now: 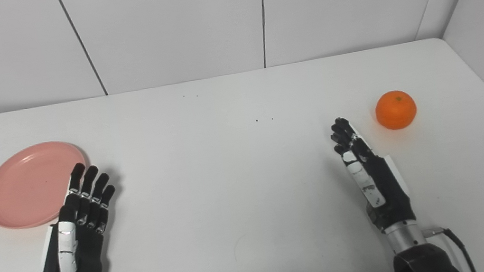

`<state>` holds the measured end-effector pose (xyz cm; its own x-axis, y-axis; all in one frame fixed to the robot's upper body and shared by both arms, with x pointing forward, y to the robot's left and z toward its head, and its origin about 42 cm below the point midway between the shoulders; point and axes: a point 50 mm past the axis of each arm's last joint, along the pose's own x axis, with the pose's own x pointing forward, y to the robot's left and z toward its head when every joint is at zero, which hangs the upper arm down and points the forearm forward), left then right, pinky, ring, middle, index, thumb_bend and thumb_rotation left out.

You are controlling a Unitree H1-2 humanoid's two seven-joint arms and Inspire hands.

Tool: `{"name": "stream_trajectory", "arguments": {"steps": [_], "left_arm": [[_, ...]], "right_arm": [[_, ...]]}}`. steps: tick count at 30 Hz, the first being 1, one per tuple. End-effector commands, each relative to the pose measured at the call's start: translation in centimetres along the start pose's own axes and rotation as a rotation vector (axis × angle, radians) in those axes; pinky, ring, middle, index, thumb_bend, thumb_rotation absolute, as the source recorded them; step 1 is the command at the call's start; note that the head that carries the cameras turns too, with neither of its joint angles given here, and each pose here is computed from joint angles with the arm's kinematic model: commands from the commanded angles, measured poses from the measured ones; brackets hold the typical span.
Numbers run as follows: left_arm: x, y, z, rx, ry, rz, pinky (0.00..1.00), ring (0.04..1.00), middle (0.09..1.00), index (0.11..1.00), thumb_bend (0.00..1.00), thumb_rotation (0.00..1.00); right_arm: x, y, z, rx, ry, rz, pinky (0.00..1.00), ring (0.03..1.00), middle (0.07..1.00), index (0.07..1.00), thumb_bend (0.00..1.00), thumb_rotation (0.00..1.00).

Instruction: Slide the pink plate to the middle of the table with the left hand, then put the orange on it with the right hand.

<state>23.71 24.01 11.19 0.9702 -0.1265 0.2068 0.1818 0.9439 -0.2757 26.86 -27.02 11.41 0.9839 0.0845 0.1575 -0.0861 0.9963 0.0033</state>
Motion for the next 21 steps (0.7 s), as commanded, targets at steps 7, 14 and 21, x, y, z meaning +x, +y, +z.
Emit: {"name": "stream_trajectory", "arguments": {"steps": [7,14,21], "left_arm": [[-7.4,-1.1,-6.8,-0.104,0.208,0.161,0.98,0.980,1.000,1.000,0.74,0.72],[-8.0,-1.6,-7.4,-0.087,0.161,0.191,0.99,0.986,1.000,1.000,0.75,0.69],[-8.2,-2.2,-7.6,-0.096,0.158,0.194,1.00,1.000,1.000,1.000,0.72,0.67]], "right_arm": [[-0.5,0.2,-2.5,0.049,0.047,-0.007,0.96,0.957,0.953,0.952,0.87,0.86],[-1.2,-0.2,-3.1,0.031,0.073,0.019,0.95,0.951,0.949,0.945,0.85,0.86],[-1.2,-0.1,-2.8,-0.007,0.062,0.077,0.94,0.950,0.956,0.946,0.85,0.87]]}}
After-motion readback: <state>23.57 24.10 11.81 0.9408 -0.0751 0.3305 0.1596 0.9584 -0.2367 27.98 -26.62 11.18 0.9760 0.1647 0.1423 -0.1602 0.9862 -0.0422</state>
